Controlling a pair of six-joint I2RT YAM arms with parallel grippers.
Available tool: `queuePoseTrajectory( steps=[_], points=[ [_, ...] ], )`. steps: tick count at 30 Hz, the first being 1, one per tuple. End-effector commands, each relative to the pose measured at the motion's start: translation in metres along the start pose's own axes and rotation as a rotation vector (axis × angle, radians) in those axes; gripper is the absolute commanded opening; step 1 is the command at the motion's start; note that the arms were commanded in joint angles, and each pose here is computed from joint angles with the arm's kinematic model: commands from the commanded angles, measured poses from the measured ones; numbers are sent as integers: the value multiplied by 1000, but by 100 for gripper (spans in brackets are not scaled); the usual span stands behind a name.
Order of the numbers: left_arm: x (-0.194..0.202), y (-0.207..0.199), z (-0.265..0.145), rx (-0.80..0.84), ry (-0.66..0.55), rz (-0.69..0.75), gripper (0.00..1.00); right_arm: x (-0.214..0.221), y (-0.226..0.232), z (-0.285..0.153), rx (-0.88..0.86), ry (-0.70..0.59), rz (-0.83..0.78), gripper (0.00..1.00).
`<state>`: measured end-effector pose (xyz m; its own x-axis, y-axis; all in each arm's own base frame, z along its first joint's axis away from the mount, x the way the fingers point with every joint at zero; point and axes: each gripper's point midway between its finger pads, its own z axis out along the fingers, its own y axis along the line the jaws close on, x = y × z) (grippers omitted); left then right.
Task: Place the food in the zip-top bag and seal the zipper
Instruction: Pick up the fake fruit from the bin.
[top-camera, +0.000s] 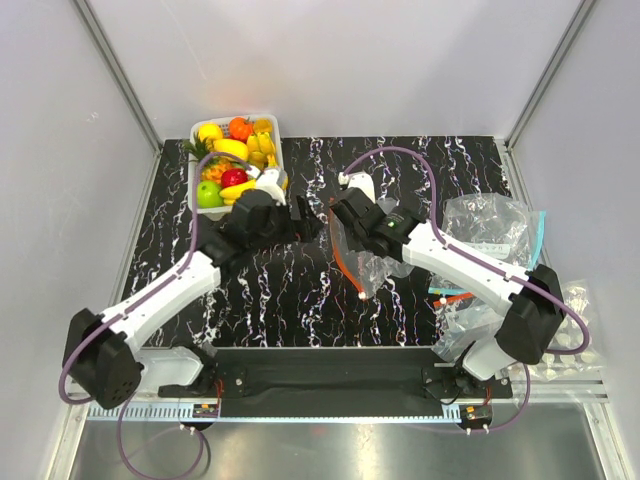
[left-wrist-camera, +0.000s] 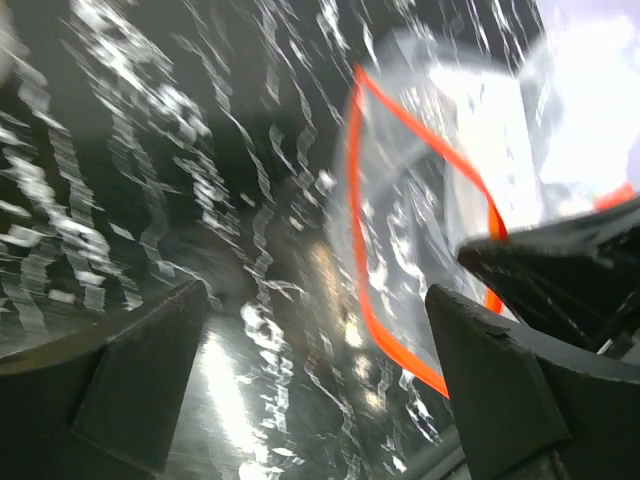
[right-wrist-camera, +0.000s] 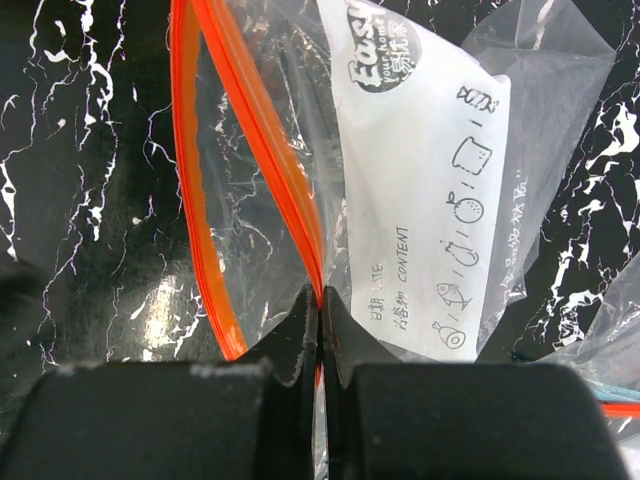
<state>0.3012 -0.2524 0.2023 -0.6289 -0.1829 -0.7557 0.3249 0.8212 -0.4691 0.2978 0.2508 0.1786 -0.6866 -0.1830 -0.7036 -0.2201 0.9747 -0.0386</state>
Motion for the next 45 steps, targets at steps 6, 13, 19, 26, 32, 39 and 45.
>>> queuePoseTrajectory(
  steps=[6,13,19,26,32,39,45],
  points=[
    [-67,58,-33,-279,-136,111,99,-16,-4,-16,1,-36,-12,0],
    [-97,104,-24,-432,-101,324,95,-10,-3,-22,-36,-20,-40,0],
    [-113,124,4,-448,64,525,99,-10,2,-24,-70,-1,-74,0],
    [-110,165,55,-508,227,564,99,0,6,-24,-100,43,-126,0],
    [-96,176,82,-476,321,536,99,5,6,-22,-103,55,-125,0],
    [-98,177,85,-420,321,485,68,0,5,-20,-88,49,-122,0],
    [-122,152,64,-324,220,470,42,-5,2,-22,-80,40,-115,0]
  ],
)
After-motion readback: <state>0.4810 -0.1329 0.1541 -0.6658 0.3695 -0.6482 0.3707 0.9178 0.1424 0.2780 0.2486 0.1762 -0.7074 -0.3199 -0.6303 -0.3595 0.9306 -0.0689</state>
